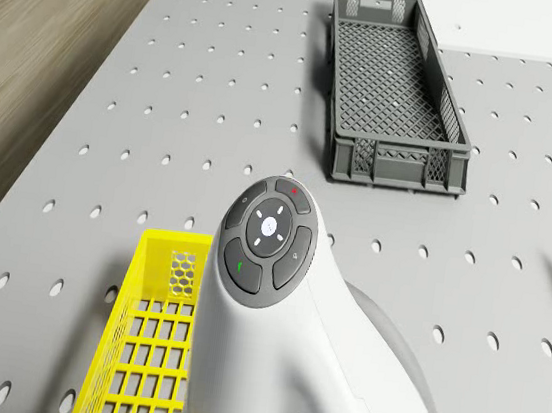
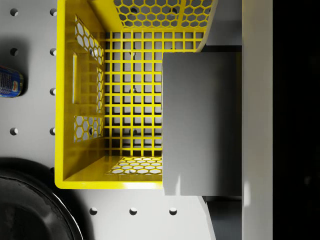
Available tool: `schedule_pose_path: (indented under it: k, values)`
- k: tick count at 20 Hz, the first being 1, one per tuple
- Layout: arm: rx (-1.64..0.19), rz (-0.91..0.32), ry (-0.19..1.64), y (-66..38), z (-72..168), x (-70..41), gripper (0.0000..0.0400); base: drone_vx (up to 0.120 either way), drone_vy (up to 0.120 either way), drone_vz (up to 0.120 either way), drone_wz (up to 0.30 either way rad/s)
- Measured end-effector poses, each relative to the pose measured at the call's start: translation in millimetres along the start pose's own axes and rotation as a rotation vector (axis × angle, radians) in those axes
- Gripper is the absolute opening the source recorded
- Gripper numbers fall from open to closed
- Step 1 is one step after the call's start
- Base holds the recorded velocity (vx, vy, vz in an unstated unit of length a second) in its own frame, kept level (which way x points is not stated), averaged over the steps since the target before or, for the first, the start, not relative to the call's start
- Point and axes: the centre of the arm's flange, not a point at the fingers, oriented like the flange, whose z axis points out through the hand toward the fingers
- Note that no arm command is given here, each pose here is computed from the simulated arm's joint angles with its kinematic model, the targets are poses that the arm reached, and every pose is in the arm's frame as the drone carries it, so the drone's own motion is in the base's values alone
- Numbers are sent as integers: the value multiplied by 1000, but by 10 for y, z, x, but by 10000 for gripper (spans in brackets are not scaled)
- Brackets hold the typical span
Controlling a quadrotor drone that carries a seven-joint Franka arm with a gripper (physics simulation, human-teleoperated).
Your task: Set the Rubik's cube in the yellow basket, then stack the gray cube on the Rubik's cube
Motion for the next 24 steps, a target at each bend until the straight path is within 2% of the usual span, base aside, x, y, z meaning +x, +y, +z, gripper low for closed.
schedule_pose_path:
  k: [5,10,19,24]
  values:
    - [0,0,0,0,0,0,250,0,112,-32,0]
    - [0,0,0,0,0,0,250,0,48,0,0]
    - [0,0,0,0,116,0,250,0,0,0,0]
    - [0,0,0,-33,159,34,250,0,0,0,0]
